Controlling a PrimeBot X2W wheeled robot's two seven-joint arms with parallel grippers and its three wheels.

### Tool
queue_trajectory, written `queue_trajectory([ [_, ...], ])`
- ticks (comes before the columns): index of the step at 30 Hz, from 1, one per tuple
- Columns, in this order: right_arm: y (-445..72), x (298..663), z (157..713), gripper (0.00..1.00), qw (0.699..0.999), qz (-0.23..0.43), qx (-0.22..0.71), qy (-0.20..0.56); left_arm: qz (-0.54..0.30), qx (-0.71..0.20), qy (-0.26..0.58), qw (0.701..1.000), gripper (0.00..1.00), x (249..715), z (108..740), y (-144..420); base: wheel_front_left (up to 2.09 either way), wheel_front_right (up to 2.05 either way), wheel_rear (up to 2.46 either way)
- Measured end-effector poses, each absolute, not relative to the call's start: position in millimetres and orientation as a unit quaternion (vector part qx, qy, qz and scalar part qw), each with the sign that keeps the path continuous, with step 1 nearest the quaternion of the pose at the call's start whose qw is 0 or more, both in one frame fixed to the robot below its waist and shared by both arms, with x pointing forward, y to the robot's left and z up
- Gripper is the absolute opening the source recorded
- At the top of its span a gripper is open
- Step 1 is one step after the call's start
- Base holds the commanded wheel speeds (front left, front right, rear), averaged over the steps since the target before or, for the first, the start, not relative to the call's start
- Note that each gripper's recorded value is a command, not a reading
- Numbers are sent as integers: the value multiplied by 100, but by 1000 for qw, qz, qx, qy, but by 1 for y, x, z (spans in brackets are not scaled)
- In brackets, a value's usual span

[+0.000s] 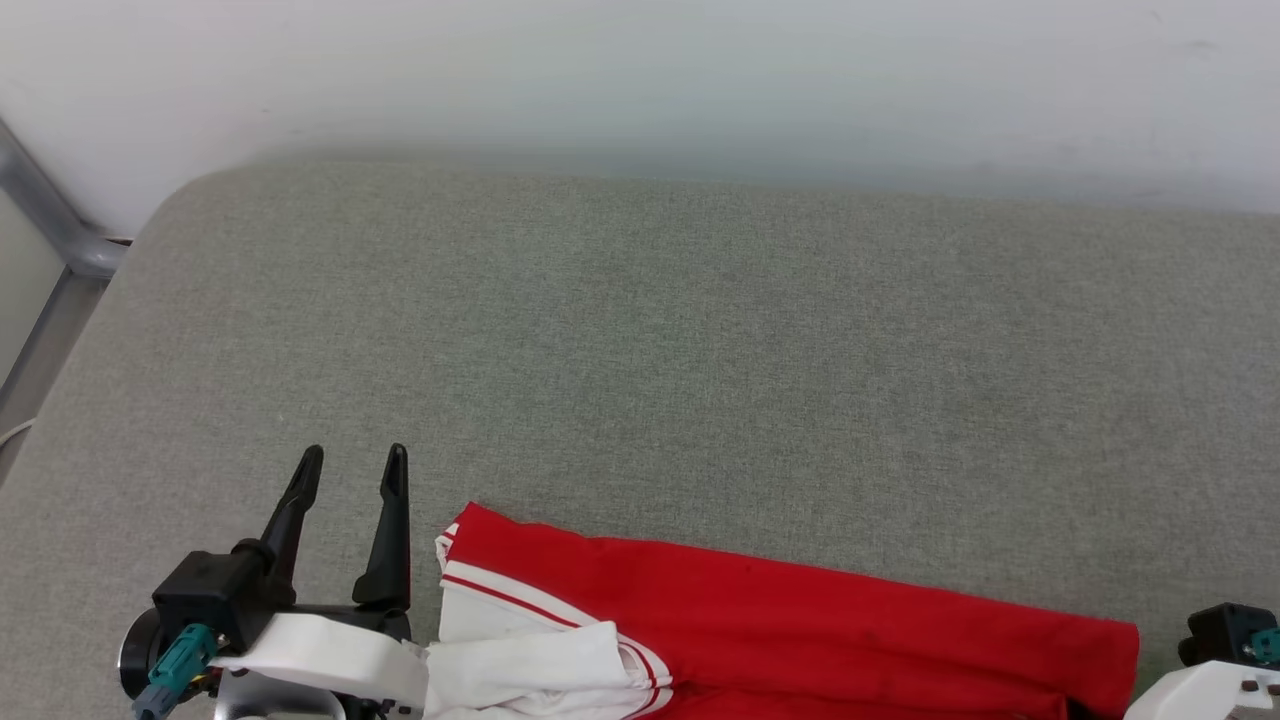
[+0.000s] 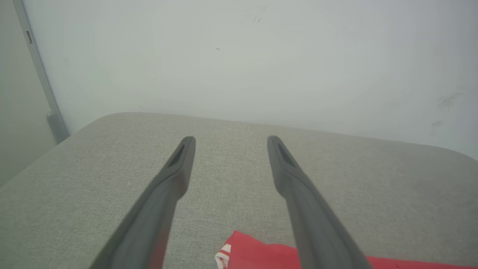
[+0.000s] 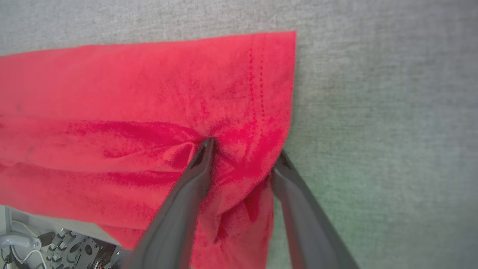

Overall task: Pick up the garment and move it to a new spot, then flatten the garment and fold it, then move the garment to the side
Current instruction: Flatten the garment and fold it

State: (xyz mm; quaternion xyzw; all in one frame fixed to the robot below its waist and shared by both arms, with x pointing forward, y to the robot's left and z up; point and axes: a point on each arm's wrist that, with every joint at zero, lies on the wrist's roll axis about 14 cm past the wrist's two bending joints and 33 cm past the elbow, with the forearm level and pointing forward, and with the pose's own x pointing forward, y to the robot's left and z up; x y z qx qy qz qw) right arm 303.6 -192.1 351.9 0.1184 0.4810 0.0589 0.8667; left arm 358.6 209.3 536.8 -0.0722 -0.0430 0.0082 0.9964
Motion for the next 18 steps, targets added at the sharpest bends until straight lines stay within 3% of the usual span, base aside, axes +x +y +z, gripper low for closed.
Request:
queue_trajectory([
  [11, -203, 327, 388, 0, 903, 56, 111, 411, 1, -61, -48, 997, 100, 355, 538, 204, 0, 0, 0],
  [18, -256, 330, 411, 0, 918, -14, 118, 379, -7, -60, -49, 997, 100, 353, 539, 198, 0, 0, 0],
])
